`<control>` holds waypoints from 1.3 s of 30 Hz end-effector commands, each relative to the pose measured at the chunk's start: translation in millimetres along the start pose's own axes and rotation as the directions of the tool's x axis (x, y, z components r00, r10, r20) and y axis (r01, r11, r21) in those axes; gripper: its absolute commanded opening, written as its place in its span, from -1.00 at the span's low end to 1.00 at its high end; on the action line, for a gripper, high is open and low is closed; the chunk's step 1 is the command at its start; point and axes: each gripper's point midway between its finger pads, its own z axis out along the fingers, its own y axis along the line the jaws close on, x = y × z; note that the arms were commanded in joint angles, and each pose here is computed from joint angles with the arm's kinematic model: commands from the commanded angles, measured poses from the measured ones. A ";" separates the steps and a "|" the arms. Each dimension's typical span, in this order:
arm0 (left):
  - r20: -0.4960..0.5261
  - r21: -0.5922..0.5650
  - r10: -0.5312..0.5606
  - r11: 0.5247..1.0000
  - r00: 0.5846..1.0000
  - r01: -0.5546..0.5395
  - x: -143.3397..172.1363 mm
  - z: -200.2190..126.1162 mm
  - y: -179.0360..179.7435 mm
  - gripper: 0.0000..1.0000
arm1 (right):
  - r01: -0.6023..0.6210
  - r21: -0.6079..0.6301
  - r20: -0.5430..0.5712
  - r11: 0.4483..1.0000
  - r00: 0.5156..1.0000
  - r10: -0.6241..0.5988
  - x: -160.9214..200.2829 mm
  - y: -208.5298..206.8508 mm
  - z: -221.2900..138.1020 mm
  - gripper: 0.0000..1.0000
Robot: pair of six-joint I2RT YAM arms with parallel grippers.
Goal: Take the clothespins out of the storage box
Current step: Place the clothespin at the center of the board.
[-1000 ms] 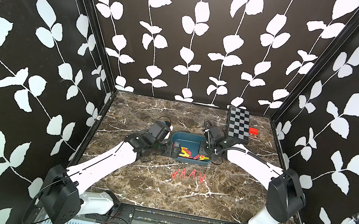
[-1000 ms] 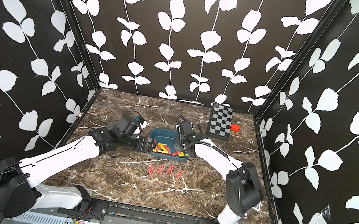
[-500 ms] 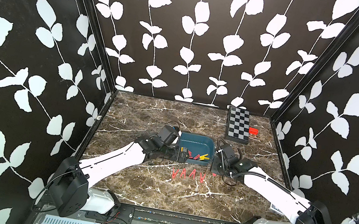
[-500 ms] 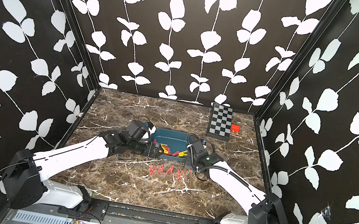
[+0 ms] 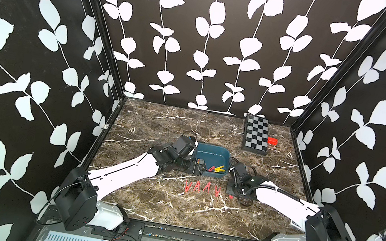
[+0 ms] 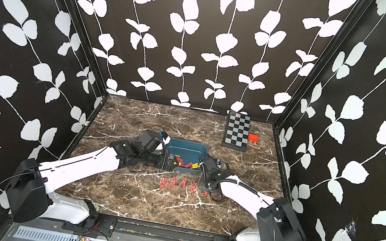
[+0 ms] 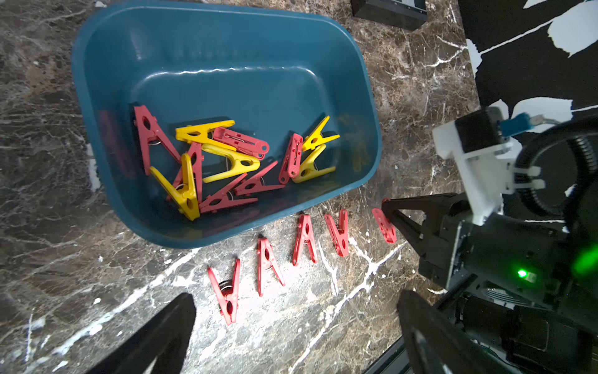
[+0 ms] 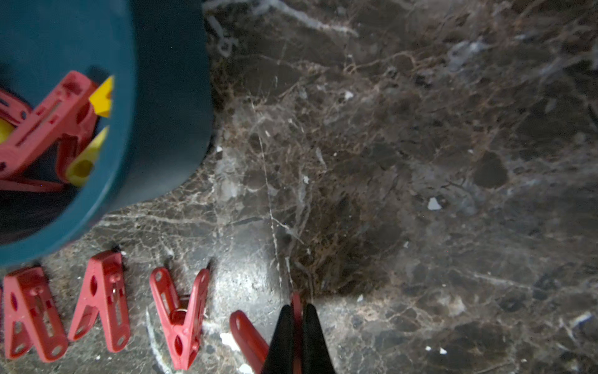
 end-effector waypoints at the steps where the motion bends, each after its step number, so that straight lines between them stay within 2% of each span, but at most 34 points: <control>1: 0.031 0.002 0.004 1.000 1.000 -0.004 -8.0 -11.8 -5.4 0.98 | -0.036 -0.014 0.015 0.999 0.999 0.037 -6.3 5.7 5.2 -0.90; 10: 0.031 -0.008 0.011 1.000 0.999 -0.011 -7.5 -11.1 -3.4 0.98 | -0.014 0.048 -0.032 0.999 0.999 0.016 1.9 -1.8 18.8 -0.88; 15: 0.028 -0.023 0.013 1.000 1.000 -0.012 -8.2 -9.6 -1.2 0.98 | -0.003 0.039 -0.030 0.999 1.000 0.005 0.6 -0.1 16.5 -0.64; 22: 0.023 -0.067 0.031 0.997 0.999 -0.030 -12.8 -6.8 3.3 0.98 | 0.019 0.002 0.050 1.000 0.999 -0.019 -18.7 6.4 -6.1 -0.28; 26: 0.023 -0.090 0.050 0.995 0.999 -0.047 -18.9 -4.5 3.9 0.98 | 0.041 -0.061 0.100 0.997 0.994 -0.035 -31.0 18.0 -23.8 -0.17; 30: 0.011 -0.116 0.067 0.991 0.998 -0.065 -25.0 2.0 4.4 0.97 | 0.064 -0.150 0.177 0.987 0.984 -0.037 -46.7 32.2 -46.5 0.12; 39: -0.025 -0.212 0.076 0.974 0.997 -0.080 -40.3 23.6 12.6 0.70 | 0.128 -0.251 0.300 0.959 0.953 -0.049 -78.1 51.7 -90.1 0.80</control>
